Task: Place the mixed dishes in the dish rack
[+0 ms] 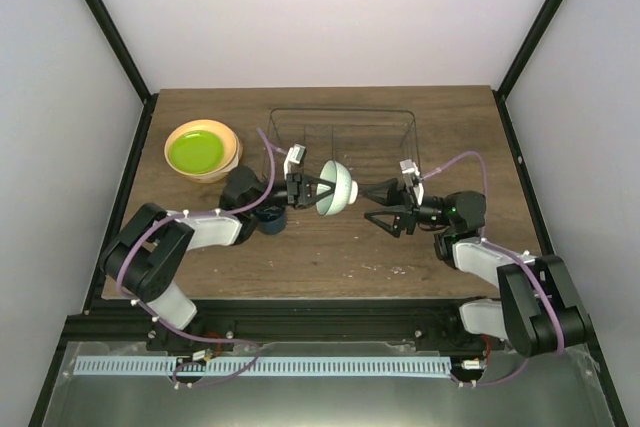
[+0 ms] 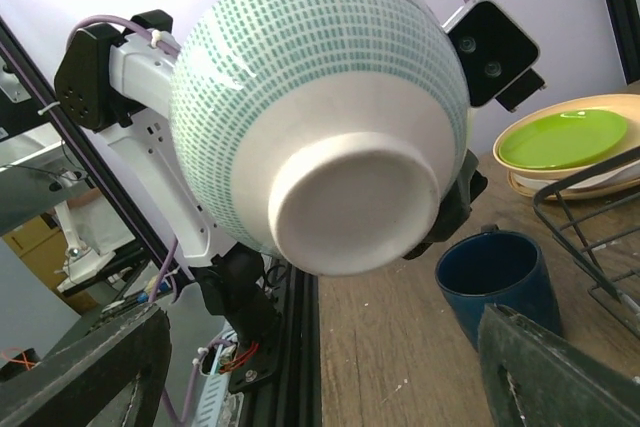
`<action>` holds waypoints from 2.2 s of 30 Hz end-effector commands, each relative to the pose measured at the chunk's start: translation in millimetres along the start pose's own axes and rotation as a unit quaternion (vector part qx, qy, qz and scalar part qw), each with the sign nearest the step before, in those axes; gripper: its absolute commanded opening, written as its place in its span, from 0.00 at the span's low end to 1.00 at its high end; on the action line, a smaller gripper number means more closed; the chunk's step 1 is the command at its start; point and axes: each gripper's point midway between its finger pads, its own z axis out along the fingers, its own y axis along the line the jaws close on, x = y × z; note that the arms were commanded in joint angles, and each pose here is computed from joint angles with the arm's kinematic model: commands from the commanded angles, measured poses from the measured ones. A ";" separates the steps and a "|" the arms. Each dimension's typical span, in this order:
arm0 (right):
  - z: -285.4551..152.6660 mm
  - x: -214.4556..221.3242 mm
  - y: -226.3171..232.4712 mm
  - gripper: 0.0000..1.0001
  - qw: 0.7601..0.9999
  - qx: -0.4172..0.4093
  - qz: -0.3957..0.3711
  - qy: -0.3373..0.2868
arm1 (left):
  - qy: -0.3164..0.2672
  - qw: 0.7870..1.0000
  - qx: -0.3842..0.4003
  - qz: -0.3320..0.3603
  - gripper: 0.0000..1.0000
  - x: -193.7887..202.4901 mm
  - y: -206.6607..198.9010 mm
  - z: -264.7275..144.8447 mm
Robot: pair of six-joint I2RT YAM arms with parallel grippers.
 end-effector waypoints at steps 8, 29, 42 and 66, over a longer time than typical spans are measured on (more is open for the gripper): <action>5.6 -13.6 2.3 0.85 0.999 -0.030 -0.023 -0.014 | 0.013 0.999 0.041 0.021 0.00 8.7 -10.2 13.3; 8.6 -12.8 2.7 0.81 0.998 -0.047 -0.022 -0.032 | 0.020 0.998 0.061 0.009 0.00 12.6 -7.6 25.9; 13.0 -26.3 8.1 0.79 0.996 -0.057 -0.040 -0.051 | 0.024 0.998 0.058 -0.002 0.00 19.7 2.5 28.0; 14.8 -35.0 10.5 0.74 0.995 -0.061 -0.052 -0.057 | 0.020 0.996 0.081 -0.006 0.00 19.1 -5.4 27.4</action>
